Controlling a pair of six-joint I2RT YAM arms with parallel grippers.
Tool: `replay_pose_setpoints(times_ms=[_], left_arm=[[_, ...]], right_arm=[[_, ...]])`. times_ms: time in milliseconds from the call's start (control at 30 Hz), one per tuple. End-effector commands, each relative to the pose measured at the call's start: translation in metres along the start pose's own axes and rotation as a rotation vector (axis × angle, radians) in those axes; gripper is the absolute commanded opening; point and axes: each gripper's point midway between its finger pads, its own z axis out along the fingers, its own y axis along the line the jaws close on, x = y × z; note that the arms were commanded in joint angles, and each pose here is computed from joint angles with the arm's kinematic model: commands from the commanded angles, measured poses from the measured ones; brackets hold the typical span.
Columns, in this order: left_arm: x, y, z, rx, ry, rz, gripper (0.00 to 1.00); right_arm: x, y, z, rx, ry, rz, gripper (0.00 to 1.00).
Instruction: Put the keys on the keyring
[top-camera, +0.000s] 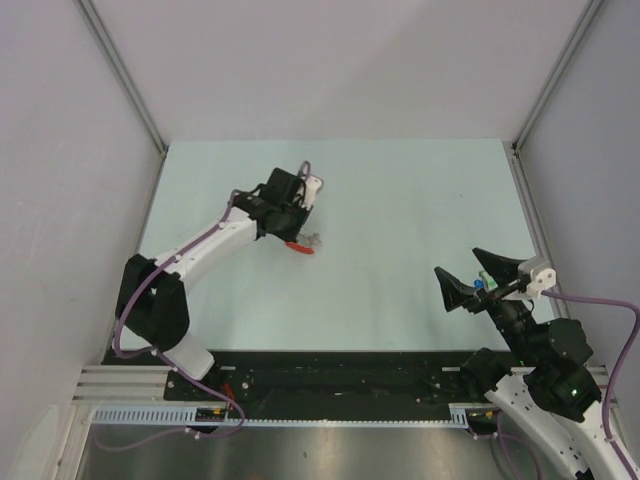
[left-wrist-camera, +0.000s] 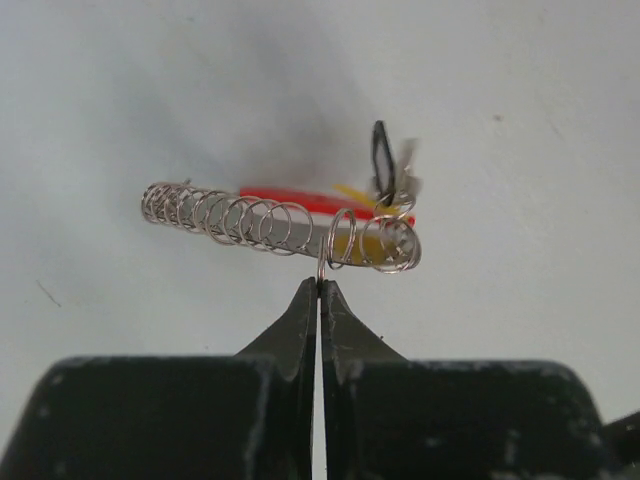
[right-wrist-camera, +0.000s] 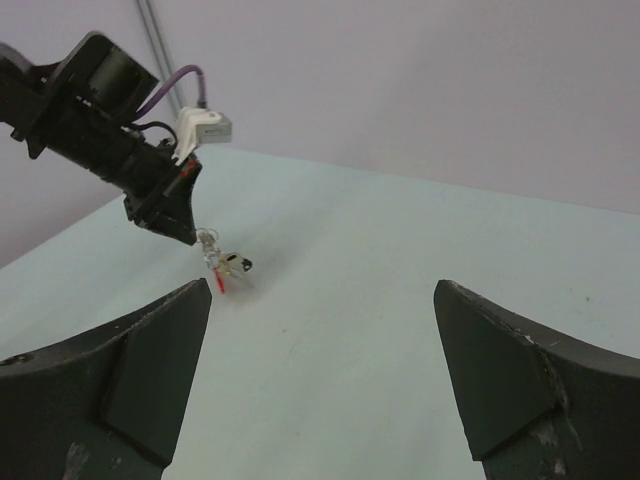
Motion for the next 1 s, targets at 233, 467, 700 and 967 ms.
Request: replay_pose_setpoints(times_ms=[233, 467, 700, 967], left_arm=[[0.019, -0.04, -0.015, 0.039, 0.157, 0.224, 0.01], [0.022, -0.057, -0.016, 0.152, 0.175, 0.282, 0.01], [0.048, -0.046, -0.021, 0.094, 0.285, 0.294, 0.0], [0.074, -0.001, -0.081, -0.114, 0.276, 0.293, 0.0]], right_arm=[[0.028, 0.055, 0.023, -0.253, 0.232, 0.059, 0.99], [0.062, 0.089, 0.041, -0.403, 0.388, 0.131, 1.0], [0.1, 0.077, 0.07, -0.271, 0.507, 0.169, 1.0], [0.124, 0.083, 0.078, -0.264, 0.588, 0.218, 1.0]])
